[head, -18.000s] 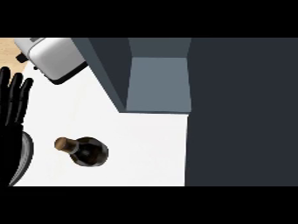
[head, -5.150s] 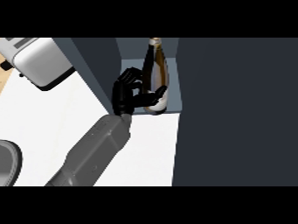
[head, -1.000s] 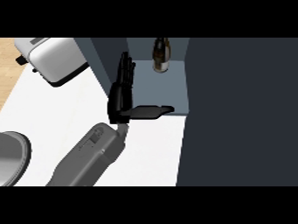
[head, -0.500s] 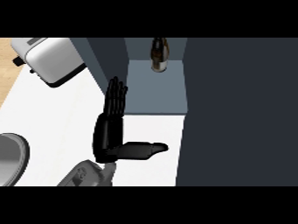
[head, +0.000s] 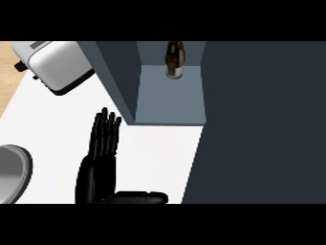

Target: Pick up the wine, place it into the cabinet and close the cabinet

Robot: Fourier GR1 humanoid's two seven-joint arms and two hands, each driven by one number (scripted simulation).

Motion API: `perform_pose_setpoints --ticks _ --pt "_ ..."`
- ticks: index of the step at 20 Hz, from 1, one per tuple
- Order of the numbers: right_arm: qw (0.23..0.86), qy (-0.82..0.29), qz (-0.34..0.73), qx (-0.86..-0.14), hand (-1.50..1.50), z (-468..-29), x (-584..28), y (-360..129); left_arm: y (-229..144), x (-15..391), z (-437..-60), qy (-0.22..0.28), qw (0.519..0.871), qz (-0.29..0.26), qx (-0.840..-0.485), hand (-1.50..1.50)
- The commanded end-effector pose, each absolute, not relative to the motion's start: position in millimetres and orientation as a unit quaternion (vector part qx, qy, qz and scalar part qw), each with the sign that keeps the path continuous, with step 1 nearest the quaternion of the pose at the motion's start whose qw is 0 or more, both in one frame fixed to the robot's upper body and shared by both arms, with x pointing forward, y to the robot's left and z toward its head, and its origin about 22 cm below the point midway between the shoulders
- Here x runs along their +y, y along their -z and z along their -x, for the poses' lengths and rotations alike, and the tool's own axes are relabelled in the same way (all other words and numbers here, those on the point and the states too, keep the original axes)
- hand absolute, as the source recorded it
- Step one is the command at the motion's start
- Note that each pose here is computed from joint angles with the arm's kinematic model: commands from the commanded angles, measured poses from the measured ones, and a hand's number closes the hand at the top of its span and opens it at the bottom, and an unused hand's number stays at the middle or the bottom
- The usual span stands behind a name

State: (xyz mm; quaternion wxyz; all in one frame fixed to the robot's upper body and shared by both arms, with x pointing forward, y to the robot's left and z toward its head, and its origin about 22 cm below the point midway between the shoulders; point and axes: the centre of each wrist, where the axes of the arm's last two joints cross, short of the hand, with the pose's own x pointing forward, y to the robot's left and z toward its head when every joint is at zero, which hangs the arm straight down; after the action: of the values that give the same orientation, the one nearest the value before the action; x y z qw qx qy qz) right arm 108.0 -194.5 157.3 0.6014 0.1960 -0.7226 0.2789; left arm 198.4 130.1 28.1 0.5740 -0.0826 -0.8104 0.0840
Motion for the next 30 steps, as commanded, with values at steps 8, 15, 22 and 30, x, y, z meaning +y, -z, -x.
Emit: perform_pose_setpoints --ticks 8,15,22,30 --pt "0.536 -0.329 -0.290 -0.721 1.50 -79 -172 -186 -44 196 -156 -0.079 0.571 0.069 -0.814 -1.50" --pt "0.551 -0.334 -0.322 -0.693 1.50 -85 -156 -183 -50 229 -142 -0.082 0.563 0.059 -0.821 -1.50" --pt "0.548 -0.313 -0.338 -0.698 1.50 -100 -117 -184 -51 261 -132 -0.088 0.563 0.055 -0.820 -1.50" --pt "0.549 -0.312 -0.307 -0.712 1.50 -122 -66 -192 -69 298 -131 -0.078 0.564 0.070 -0.819 -1.50"
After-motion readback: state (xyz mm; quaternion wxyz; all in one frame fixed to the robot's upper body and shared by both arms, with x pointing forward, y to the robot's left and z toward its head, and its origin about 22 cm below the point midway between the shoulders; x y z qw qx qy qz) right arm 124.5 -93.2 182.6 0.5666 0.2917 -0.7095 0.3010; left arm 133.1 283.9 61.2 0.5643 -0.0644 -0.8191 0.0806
